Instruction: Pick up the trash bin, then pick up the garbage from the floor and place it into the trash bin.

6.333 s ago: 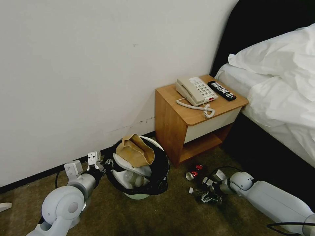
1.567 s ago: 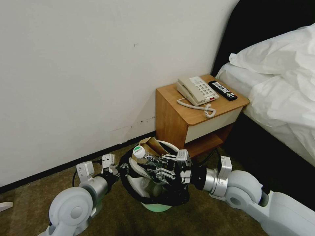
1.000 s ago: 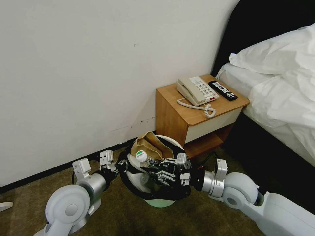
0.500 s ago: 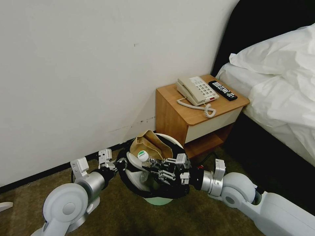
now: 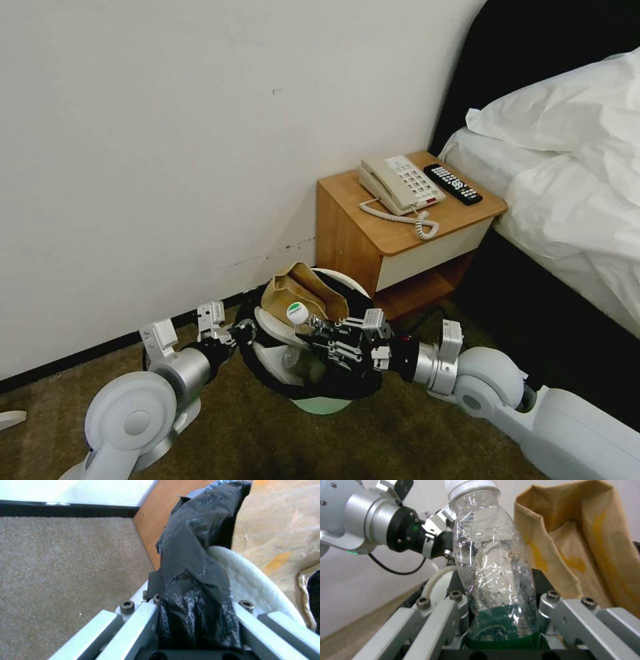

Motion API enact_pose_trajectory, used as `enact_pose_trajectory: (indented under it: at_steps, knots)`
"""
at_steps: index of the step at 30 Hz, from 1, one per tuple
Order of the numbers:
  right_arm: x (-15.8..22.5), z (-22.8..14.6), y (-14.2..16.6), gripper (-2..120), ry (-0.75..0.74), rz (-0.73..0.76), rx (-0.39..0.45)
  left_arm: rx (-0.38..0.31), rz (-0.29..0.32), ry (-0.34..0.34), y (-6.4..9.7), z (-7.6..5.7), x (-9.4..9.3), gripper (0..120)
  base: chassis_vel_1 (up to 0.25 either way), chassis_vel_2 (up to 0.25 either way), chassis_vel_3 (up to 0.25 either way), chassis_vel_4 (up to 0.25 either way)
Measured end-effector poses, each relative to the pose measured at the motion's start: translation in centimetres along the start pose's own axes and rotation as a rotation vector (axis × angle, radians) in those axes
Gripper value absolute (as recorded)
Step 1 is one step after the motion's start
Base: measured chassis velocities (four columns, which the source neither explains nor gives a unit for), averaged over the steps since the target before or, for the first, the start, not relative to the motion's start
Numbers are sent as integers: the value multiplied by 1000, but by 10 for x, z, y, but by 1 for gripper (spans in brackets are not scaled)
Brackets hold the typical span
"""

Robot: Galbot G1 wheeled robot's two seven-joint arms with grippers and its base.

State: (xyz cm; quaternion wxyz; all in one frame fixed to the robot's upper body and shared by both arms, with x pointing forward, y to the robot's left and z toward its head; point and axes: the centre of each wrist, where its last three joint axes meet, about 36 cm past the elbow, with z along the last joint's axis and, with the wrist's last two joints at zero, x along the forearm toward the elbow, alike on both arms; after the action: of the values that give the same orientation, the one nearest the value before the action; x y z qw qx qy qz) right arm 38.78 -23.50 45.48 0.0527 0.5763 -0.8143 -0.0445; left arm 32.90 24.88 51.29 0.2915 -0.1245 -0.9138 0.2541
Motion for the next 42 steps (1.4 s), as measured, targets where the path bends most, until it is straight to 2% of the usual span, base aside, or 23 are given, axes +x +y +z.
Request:
enact_pose_trajectory:
  at_steps: [10, 15, 17, 21, 23, 42]
  knots:
    - [4, -2, -1, 25, 4, 9, 10, 6, 1, 0, -1, 2, 1, 4, 0, 0, 0, 0]
    - [4, -2, -2, 29, 2, 14, 13, 8, 1, 0, -2, 4, 2, 4, 0, 0, 0, 0]
    - [3, -1, -2, 37, -1, 14, 12, 10, 4, -4, -3, 4, 3, 4, 0, 0, 0, 0]
    - [3, 0, -2, 40, -1, 14, 10, 9, 3, -8, -3, 3, 4, 4, 0, 0, 0, 0]
    - [3, 1, -2, 47, 2, 15, 10, 9, 2, -10, -3, 3, 4, 4, 0, 0, 0, 0]
    - [-3, 6, -1, 56, 2, 11, 1, 9, 1, -21, -3, 1, 6, 4, 0, 0, 0, 0]
